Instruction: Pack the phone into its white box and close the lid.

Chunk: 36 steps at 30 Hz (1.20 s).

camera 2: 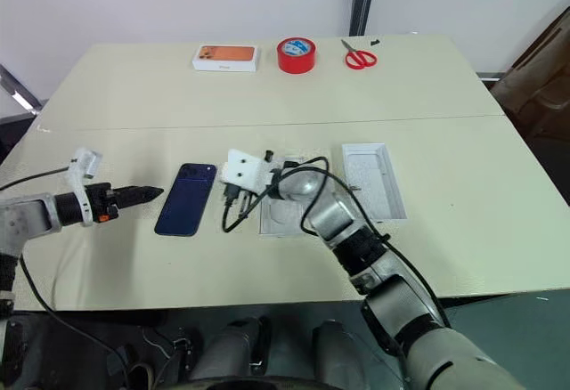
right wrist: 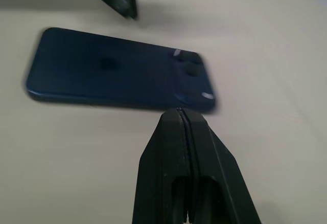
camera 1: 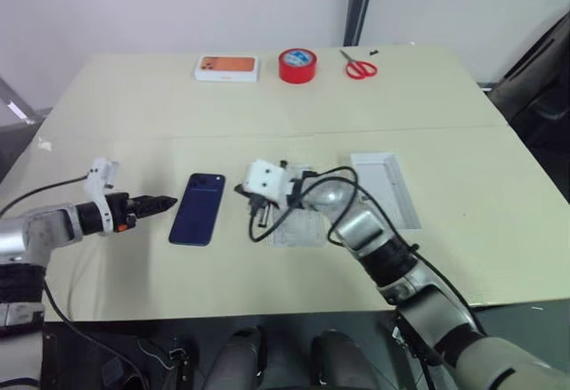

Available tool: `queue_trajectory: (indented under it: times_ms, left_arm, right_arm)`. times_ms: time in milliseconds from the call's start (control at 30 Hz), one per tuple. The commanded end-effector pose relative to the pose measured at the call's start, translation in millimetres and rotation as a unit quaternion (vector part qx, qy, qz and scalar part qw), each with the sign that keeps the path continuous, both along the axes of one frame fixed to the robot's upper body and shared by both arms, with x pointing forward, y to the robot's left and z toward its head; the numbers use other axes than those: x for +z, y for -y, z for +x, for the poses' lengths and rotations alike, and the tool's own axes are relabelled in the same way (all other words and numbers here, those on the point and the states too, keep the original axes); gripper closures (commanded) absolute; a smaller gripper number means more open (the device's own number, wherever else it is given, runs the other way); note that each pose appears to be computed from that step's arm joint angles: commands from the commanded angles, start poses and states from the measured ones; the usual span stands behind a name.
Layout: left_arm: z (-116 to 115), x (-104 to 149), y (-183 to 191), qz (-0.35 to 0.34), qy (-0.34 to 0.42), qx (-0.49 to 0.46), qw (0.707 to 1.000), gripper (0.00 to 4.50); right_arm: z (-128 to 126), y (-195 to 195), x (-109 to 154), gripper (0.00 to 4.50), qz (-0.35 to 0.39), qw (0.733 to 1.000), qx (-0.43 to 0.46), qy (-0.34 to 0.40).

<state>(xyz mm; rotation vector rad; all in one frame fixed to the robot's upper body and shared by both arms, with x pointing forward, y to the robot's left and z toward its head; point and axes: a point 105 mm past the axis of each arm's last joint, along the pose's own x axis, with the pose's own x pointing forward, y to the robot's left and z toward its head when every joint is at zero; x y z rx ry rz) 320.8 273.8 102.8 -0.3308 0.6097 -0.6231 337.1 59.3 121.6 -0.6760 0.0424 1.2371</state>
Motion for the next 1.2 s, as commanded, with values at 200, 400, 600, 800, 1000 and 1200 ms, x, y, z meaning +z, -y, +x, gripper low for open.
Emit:
queue_trajectory:
  times_ms: [200, 400, 600, 800, 1000, 1200]
  left_arm:
    - [-4.7, -17.9, 19.1, 0.015, -0.043, -0.055, 0.997, 1.03]
    - [-12.7, -37.8, 32.8, -0.012, -0.080, -0.069, 0.994, 1.03]
    - [-13.7, -47.0, 58.4, -0.057, -0.100, -0.085, 0.990, 1.03]
    - [-16.0, -48.2, 77.4, -0.075, -0.116, -0.108, 0.985, 1.03]
    - [-15.1, -42.2, 87.0, -0.093, -0.129, -0.110, 0.981, 1.03]
    - [-10.6, -36.9, 81.3, -0.089, -0.111, -0.099, 0.985, 1.03]
  right_arm:
    - [-2.9, -17.0, -25.7, 4.47, -0.086, 0.996, 0.002, -0.039]
    - [-0.4, -13.6, -29.3, 4.47, -0.094, 0.995, -0.012, -0.042]
    - [1.4, -13.2, -28.4, 4.47, -0.090, 0.995, -0.019, -0.043]
    - [2.9, -9.2, -30.9, 4.47, -0.094, 0.994, -0.024, -0.048]
    - [6.3, -7.5, -30.3, 4.47, -0.091, 0.994, -0.030, -0.046]
    - [8.1, -4.1, -32.5, 4.47, -0.095, 0.994, -0.031, -0.040]
